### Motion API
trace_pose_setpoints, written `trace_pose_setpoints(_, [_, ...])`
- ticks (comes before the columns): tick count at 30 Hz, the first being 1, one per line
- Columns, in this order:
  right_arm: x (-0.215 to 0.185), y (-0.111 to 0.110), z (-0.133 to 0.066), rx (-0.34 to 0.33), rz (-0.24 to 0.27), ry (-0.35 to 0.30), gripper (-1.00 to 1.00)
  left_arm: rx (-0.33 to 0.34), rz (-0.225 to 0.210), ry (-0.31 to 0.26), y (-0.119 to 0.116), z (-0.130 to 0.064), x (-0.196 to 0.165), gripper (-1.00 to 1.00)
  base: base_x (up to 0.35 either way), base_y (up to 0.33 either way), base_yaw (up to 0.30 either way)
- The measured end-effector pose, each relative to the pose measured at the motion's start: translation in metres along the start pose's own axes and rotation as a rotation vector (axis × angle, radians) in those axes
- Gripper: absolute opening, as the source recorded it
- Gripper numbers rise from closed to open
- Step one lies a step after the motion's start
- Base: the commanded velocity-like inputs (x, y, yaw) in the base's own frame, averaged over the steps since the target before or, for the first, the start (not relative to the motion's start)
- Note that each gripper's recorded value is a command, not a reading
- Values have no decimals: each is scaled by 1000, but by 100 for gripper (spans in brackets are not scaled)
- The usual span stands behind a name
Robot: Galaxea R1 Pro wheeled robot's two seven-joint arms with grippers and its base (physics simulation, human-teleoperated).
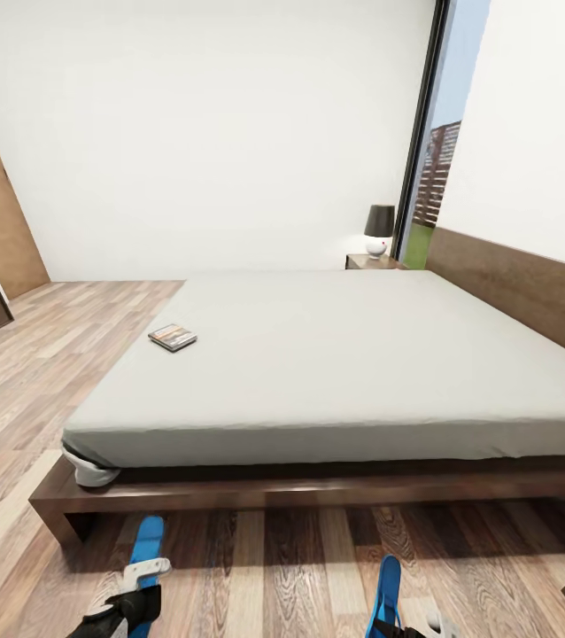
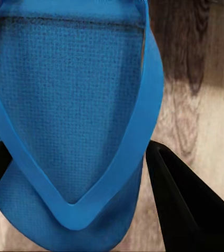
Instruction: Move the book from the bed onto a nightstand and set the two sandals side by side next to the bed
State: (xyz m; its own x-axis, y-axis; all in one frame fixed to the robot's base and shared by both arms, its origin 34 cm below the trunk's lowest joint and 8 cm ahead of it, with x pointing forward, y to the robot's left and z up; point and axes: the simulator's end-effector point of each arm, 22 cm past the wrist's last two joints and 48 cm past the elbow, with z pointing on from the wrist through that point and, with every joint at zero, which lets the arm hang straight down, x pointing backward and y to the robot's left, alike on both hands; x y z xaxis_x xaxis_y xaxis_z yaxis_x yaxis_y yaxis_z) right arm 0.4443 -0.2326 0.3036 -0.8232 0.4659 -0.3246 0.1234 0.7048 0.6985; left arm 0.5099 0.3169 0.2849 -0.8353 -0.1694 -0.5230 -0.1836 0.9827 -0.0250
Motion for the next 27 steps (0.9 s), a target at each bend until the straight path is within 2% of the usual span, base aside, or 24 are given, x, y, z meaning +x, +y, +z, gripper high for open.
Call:
trace_pose_setpoints(3, [0,0,0,0,0,0,-100,-60,-2,-22,12,-2,-19,-100,0,0,0])
trace_pose_setpoints(7, [0,0,0,0,1,-1,-100,-92,-2,-5,19,-3,-22,-100,0,0,0])
trace_pose_setpoints(21, [0,0,0,0,1,0,-100,-85,-5,-7,15,-3,-17,-100,0,0,0])
trace_pose_setpoints(27, [5,-9,5,2,0,-1,-100,-64,-10,0,0,5,-3,-100,0,0,0])
